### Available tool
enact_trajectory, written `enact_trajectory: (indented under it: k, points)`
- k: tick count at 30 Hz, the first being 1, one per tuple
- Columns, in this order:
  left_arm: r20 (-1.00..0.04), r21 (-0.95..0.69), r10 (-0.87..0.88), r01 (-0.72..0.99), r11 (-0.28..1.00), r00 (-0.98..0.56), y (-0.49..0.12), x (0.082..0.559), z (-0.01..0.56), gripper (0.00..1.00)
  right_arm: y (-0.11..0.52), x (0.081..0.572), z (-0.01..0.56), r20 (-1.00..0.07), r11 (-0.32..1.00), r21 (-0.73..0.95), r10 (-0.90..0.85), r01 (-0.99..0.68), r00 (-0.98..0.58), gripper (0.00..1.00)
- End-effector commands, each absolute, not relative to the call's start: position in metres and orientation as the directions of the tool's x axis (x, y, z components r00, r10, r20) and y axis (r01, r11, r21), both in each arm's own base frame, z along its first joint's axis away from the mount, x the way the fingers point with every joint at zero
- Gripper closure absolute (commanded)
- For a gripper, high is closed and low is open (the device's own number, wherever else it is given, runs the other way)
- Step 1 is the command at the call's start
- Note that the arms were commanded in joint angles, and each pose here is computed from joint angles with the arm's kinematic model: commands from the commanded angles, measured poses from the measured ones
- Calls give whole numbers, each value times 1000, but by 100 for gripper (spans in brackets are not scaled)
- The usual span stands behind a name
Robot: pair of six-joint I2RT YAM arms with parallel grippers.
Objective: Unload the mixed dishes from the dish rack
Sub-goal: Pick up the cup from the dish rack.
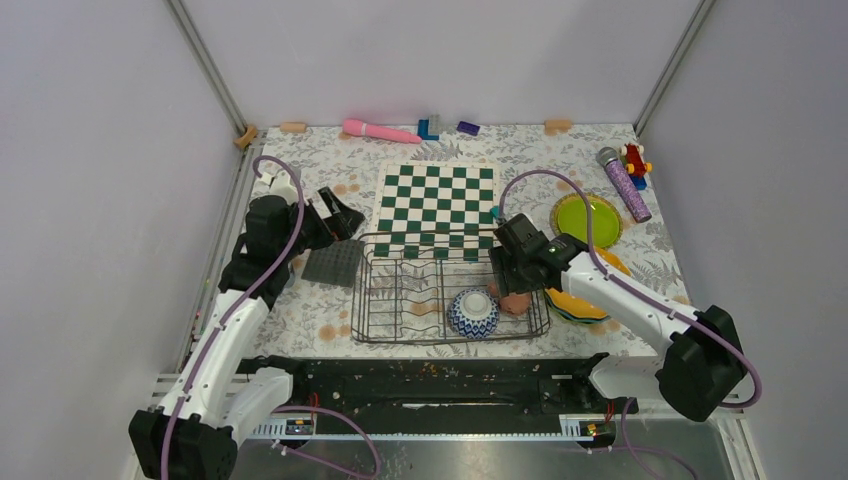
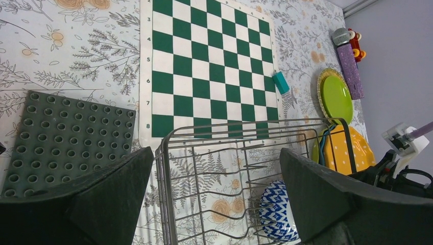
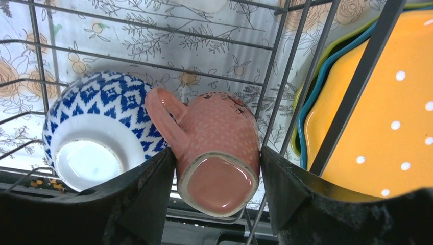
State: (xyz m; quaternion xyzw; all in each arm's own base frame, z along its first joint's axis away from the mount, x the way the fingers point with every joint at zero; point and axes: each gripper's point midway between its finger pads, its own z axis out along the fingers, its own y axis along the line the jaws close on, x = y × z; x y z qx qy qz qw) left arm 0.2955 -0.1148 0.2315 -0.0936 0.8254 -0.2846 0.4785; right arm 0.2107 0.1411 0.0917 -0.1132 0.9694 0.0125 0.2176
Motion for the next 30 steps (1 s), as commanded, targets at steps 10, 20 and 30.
enact_trajectory:
  k: [10, 20, 30]
  points:
    - [-753, -559, -421, 155, 814, -506, -120, 303, 243, 1, 134, 216, 69, -409, 980, -94, -197, -174, -891, 29]
    - [-751, -562, -419, 162, 811, -511, -121, 302, 243, 1, 139, 226, 68, -456, 985, -78, -170, -152, -874, 27]
    - [-741, -577, -427, 167, 799, -519, -124, 301, 244, 1, 144, 237, 98, -563, 988, -28, -143, -154, -814, 75]
